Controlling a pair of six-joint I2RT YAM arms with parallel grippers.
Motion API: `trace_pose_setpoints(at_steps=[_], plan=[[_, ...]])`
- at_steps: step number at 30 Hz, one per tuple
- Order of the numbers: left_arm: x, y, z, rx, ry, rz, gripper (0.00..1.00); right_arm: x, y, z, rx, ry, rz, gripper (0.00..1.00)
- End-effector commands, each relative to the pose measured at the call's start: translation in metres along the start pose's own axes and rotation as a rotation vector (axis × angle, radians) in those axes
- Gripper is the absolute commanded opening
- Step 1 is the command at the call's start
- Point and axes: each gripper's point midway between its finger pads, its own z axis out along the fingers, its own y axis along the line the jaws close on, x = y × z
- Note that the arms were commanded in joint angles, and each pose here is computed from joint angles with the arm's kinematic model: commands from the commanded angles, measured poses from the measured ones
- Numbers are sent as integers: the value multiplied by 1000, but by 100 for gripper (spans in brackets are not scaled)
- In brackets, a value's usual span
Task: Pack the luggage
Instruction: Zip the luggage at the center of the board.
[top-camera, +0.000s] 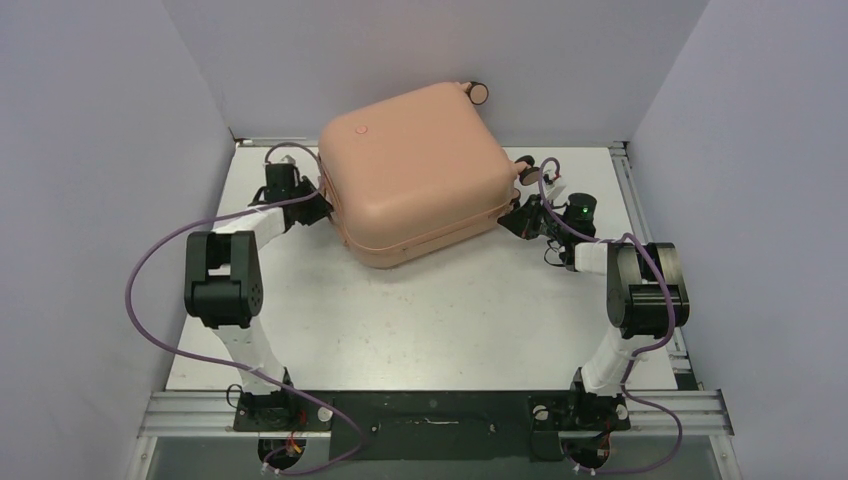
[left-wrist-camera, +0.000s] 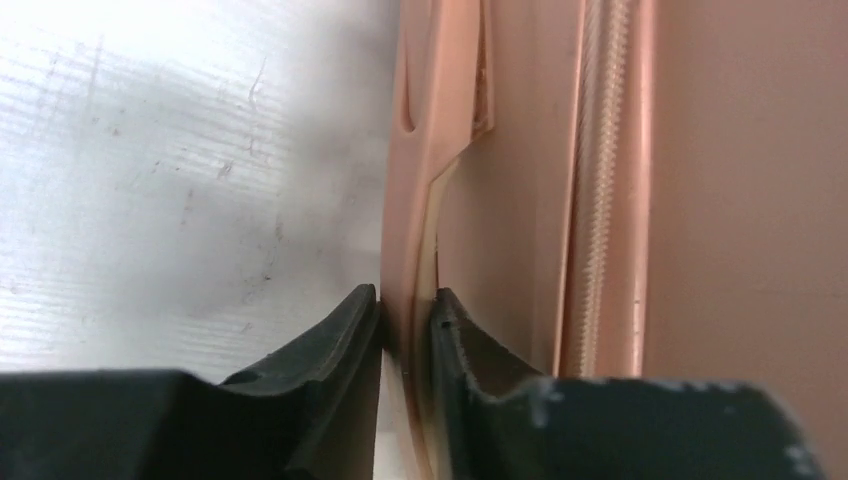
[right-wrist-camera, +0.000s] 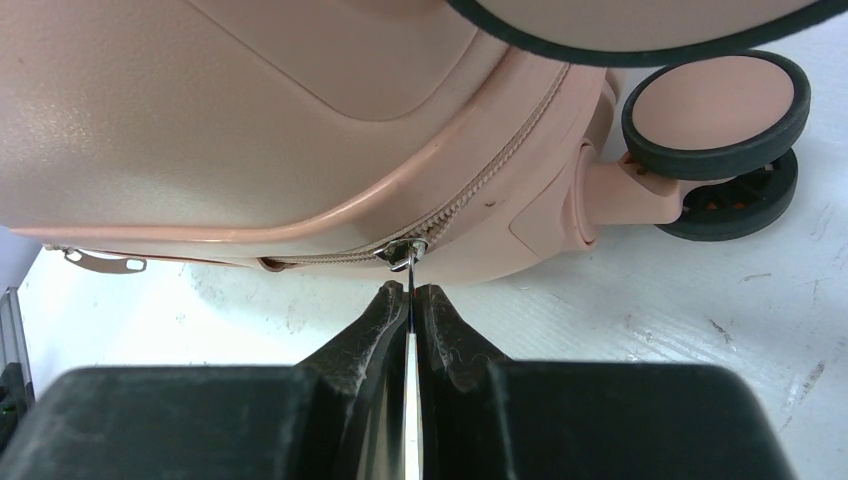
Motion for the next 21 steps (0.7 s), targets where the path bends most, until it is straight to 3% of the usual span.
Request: trace_pose_setpoints(at_steps=[1,2,12,21], plan=[[-30,2,6,-60,-76,30,5,-32,-7,-7,9,-99,-71,5],[-27,4,9,-70,-56,28,0,-32,-9,-8,11,-101,-73,5],[-52,11,9,-141,-75,53,0,-63,-45,-23,52,-224,-153,5],[-62,22,12,-168,-70,81,0,-83,-60,-5,4,-232,-181,5]])
